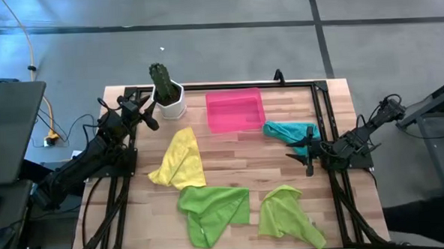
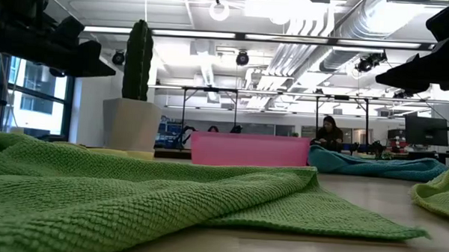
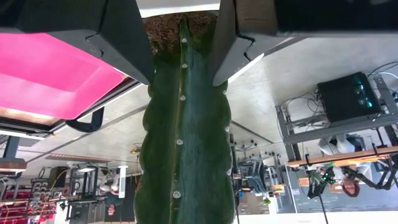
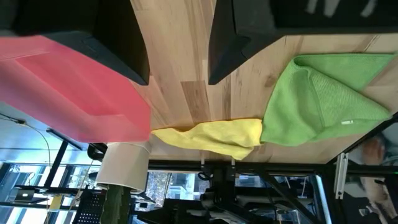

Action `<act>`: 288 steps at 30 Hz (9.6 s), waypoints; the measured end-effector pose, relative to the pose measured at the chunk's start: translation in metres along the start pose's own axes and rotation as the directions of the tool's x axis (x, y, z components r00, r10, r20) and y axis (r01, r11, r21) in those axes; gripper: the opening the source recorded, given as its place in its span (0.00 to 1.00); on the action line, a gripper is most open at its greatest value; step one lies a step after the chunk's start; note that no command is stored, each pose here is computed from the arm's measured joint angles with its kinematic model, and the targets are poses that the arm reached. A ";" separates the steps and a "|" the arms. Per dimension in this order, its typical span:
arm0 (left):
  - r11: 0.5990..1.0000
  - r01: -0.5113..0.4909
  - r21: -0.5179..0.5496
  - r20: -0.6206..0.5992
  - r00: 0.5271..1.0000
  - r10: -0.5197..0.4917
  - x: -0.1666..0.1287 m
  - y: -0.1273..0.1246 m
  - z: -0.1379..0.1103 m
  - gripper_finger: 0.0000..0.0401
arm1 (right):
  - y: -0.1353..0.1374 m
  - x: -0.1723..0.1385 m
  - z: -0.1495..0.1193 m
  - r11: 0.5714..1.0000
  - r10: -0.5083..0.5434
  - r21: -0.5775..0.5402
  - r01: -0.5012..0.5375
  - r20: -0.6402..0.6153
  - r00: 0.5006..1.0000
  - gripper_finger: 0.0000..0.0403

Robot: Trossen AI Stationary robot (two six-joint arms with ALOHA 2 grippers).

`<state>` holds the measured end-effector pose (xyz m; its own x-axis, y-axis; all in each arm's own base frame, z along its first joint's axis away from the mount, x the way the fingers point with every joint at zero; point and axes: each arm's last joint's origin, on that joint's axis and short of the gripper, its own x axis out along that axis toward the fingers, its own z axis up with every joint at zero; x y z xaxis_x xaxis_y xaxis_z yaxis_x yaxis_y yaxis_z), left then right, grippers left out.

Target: Roll microfiber towels into tight, uniform cylinder then place into a basket

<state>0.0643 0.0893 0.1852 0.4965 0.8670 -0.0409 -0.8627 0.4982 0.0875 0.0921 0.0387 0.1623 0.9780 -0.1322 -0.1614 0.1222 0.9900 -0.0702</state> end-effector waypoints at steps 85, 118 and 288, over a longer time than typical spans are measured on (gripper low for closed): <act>1.000 0.000 0.000 0.000 1.000 0.000 0.000 0.000 0.000 0.37 | -0.002 0.001 0.000 1.000 -0.019 0.003 0.019 -0.001 1.000 0.39; 1.000 0.001 0.000 0.000 1.000 -0.001 0.000 0.000 0.000 0.37 | -0.082 0.008 -0.005 0.657 -0.739 0.098 0.747 -0.107 0.665 0.39; 0.681 0.718 -0.146 -0.457 0.562 -0.690 -0.031 -0.259 -0.009 0.37 | 0.132 0.116 0.011 0.706 0.685 0.704 -0.084 -0.646 0.336 0.39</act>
<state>0.2712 -0.0666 0.1549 0.8301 0.1469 -0.5379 -0.2451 0.9626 -0.1155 0.2236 0.1542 0.1447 0.3034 0.6018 -0.7387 0.1229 0.7441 0.6567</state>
